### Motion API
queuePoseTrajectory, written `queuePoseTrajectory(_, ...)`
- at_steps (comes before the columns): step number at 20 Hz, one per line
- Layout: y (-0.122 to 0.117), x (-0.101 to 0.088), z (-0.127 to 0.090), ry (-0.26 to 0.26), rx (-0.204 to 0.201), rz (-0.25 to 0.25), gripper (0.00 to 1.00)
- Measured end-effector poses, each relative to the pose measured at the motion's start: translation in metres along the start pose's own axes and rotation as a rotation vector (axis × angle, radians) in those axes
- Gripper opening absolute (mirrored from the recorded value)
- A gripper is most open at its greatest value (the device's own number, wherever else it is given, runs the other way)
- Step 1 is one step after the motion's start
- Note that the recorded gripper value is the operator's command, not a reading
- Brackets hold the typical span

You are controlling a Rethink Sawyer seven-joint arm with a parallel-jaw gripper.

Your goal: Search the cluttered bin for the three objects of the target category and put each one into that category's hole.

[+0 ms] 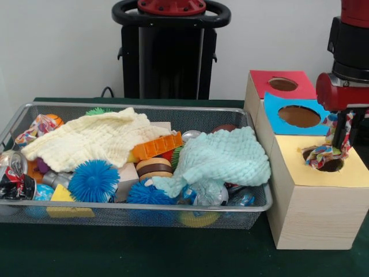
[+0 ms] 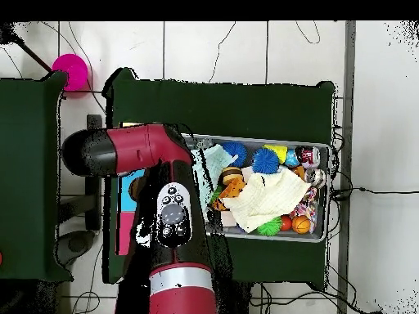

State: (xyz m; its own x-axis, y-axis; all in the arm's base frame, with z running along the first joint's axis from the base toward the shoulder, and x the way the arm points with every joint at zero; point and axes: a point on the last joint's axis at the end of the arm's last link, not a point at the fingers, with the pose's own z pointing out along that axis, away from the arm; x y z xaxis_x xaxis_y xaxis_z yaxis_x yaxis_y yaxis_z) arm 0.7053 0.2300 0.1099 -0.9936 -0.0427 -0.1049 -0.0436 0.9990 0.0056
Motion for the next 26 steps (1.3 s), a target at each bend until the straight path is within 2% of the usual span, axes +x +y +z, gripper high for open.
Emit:
queuePoseTrajectory(18,-0.0054,0.0007,0.0017,0.006,-0.002,0.008,0.0)
queuePoseTrajectory(26,-0.0051,0.0083,0.0056,0.023,-0.002,0.007,0.0)
